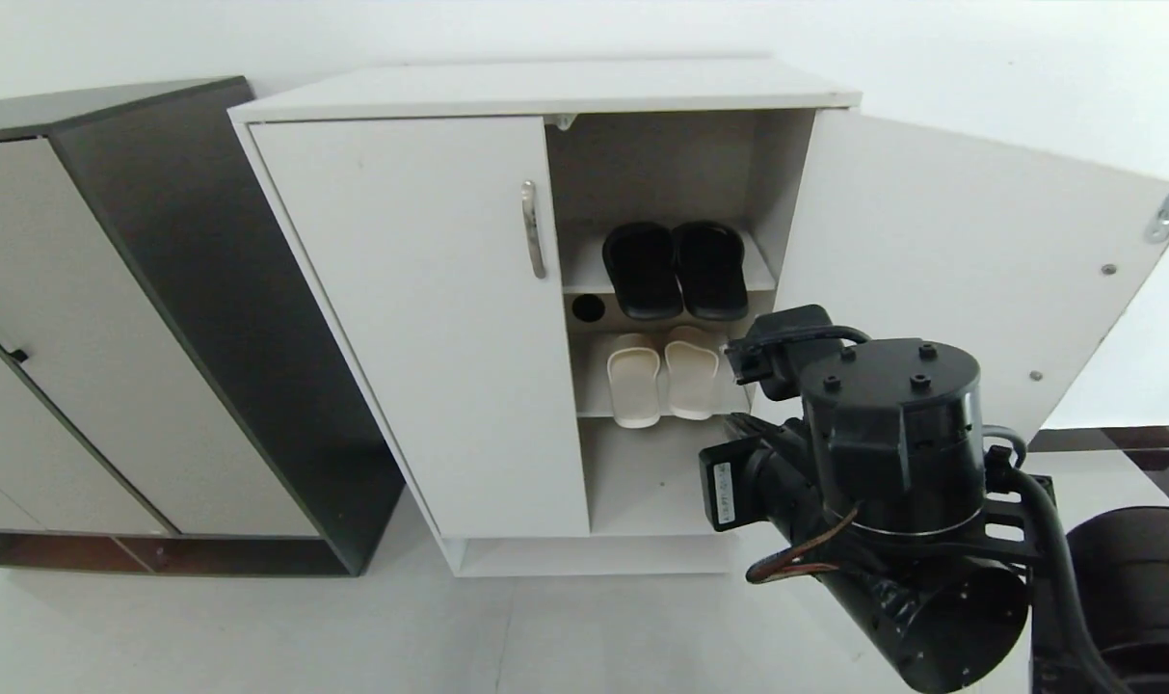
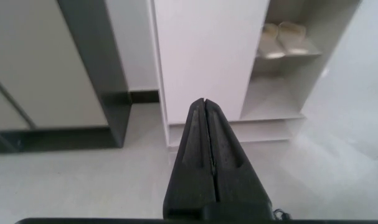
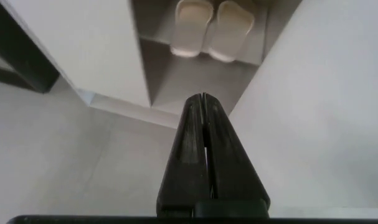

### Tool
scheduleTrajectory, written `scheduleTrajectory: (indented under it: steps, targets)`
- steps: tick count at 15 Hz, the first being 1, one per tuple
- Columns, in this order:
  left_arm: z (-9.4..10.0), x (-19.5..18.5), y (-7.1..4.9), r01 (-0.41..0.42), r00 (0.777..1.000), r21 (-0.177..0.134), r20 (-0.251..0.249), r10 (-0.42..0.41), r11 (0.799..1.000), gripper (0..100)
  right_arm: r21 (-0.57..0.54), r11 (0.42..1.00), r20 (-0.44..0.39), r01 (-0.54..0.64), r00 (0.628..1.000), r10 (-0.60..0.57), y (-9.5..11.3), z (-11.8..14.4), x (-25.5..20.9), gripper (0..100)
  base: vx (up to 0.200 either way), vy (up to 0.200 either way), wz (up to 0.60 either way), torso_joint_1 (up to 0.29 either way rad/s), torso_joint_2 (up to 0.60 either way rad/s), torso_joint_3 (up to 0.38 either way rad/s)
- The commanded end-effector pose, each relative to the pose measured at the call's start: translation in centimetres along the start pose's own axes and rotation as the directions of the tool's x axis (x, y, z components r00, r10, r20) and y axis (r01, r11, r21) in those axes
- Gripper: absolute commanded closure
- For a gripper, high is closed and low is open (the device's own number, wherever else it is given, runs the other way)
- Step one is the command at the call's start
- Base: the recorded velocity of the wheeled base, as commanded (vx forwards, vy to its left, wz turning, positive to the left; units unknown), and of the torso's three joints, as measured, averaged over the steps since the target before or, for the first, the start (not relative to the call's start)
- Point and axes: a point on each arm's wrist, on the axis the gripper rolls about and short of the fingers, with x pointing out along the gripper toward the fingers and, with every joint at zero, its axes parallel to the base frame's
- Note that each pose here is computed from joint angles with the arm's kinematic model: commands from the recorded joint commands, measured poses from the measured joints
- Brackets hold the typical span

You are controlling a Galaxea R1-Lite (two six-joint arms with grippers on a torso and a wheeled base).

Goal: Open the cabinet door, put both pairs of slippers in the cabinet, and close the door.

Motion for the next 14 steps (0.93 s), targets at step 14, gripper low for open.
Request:
scheduleTrajectory:
  steps: [14]
  targets:
    - [0.0,0.01,0.0,-0.001,1.0,0.0,-0.001,0.001,1.0,100,0.004,1.0,0.002,-0.003,1.0,0.003,-0.01,0.07,-0.04,100,0.0,0.0,0.0,0.13,-0.49,-0.331]
